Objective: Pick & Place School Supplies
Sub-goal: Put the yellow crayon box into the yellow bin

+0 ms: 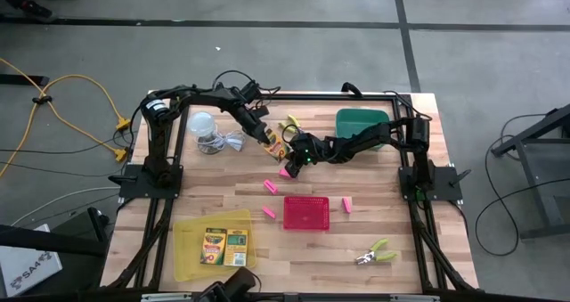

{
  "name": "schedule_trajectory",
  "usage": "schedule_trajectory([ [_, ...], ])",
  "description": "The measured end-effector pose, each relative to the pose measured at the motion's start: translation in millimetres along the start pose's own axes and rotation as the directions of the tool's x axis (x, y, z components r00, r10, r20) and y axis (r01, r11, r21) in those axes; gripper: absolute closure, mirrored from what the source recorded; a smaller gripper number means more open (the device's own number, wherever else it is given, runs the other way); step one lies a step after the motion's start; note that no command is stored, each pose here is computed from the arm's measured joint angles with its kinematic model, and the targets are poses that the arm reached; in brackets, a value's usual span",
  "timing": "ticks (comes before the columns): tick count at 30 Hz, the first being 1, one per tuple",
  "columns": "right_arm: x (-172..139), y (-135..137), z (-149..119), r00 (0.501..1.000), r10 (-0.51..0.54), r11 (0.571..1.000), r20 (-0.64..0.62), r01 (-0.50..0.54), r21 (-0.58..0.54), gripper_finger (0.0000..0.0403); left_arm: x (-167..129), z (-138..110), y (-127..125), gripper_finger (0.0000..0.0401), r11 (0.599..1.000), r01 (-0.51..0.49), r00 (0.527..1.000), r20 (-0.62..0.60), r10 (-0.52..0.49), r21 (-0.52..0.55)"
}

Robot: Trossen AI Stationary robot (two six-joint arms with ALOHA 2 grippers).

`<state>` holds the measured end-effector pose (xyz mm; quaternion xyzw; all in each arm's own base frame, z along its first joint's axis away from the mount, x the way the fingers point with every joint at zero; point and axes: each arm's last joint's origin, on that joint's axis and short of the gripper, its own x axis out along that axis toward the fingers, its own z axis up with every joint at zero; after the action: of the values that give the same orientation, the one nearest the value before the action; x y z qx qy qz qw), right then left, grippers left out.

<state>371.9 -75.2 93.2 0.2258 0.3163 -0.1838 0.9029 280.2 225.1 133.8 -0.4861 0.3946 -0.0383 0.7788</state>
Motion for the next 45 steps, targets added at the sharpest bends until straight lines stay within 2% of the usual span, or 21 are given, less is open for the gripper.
schedule_trajectory([
  [11,-1.4,-1.6,-2.9,0.999,-0.023,1.000,-0.042,0.022,-0.018,0.0401,-10.8,1.8,2.7,0.0372,1.000,0.023,0.999,0.026,-0.023,-0.007],
  [21,-1.5,-1.4,-3.2,0.999,-0.010,1.000,-0.051,0.009,-0.021,0.0401,-27.1,4.0,-18.9,0.0372,0.998,0.018,0.997,0.075,-0.022,0.059],
  [29,-2.3,-0.8,-2.9,0.998,0.013,0.999,-0.062,-0.015,-0.034,0.0401,-59.8,4.1,-38.7,0.0372,0.995,-0.063,0.983,0.180,0.048,0.075],
  [35,-17.3,2.7,2.6,0.994,0.016,0.997,-0.105,-0.024,-0.076,0.0401,-88.0,-6.3,-60.5,0.0372,0.992,-0.090,0.972,0.223,0.069,0.087],
  [38,-26.0,3.3,6.4,0.994,0.005,0.996,-0.113,-0.016,-0.093,0.0401,-99.7,-13.8,-75.5,0.0372,0.984,-0.122,0.965,0.245,0.088,0.127],
  [45,-33.6,6.2,12.5,0.995,0.008,0.995,-0.100,-0.018,-0.094,0.0401,-118.2,-33.2,-119.4,0.0372,0.960,-0.125,0.958,0.282,0.051,0.249],
])
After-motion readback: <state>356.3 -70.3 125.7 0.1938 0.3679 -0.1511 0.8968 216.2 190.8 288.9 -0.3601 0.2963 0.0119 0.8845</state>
